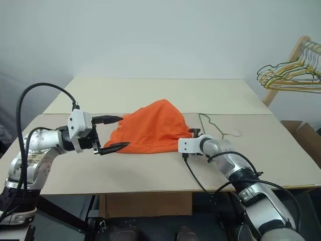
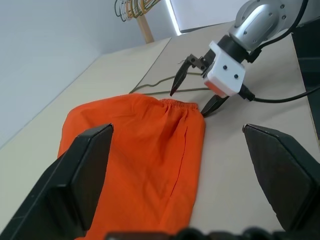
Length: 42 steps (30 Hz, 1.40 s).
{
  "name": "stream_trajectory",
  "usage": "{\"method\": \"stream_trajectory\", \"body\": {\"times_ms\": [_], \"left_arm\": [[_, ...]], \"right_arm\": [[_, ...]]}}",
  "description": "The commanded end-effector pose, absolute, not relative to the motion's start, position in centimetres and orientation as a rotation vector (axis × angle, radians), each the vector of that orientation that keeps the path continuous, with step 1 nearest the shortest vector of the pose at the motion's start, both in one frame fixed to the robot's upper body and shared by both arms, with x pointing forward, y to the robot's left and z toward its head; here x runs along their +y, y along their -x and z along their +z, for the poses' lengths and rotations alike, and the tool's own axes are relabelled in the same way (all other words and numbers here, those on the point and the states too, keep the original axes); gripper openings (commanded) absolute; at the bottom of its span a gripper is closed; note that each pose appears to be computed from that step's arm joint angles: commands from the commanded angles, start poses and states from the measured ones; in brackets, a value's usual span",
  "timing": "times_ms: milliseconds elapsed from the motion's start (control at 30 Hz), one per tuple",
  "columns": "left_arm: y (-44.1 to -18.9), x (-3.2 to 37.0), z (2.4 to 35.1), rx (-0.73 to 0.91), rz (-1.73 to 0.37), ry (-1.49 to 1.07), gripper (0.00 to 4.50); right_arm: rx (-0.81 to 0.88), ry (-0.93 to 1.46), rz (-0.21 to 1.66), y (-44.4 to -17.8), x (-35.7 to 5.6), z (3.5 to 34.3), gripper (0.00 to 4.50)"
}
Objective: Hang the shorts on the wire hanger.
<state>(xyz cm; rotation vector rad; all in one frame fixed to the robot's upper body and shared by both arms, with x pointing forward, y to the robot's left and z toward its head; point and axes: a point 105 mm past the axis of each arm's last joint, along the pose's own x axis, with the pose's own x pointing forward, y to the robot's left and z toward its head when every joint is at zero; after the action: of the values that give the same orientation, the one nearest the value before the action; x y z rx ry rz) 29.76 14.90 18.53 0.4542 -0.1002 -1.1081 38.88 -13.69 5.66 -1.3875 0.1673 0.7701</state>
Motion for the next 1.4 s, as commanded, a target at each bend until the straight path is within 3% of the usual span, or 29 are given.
{"method": "stream_trajectory", "body": {"times_ms": [33, 333, 533, 800, 1033, 1133, 1400], "left_arm": [[-29.6, 14.5, 19.5, -0.148, -1.112, -0.471, 4.50], [-29.6, 14.4, 19.3, -0.151, -1.123, -0.474, 4.50], [-30.0, 14.9, 18.1, -0.097, -1.115, -0.593, 4.50], [-30.8, 18.6, 11.7, 0.167, -1.098, -1.004, 4.50], [-33.2, 21.2, 7.9, 0.318, -1.019, -1.285, 4.50], [-34.3, 21.5, 6.8, 0.326, -0.989, -1.342, 3.93], [-35.9, 21.9, 6.3, 0.329, -0.940, -1.357, 1.23]], "right_arm": [[0.182, 1.430, 0.771, -39.3, -14.1, 5.3, 3.18], [0.171, 1.429, 0.820, -38.6, -13.5, 4.8, 0.03], [0.112, 1.445, 0.837, -37.7, -13.3, 6.2, 0.03], [0.039, 1.422, 0.899, -34.7, -13.4, 9.2, 0.03], [0.016, 1.419, 0.899, -34.0, -13.1, 10.3, 0.03], [0.005, 1.418, 0.892, -33.9, -13.0, 10.8, 0.00], [0.006, 1.421, 0.883, -33.3, -13.3, 11.4, 0.00]]}}
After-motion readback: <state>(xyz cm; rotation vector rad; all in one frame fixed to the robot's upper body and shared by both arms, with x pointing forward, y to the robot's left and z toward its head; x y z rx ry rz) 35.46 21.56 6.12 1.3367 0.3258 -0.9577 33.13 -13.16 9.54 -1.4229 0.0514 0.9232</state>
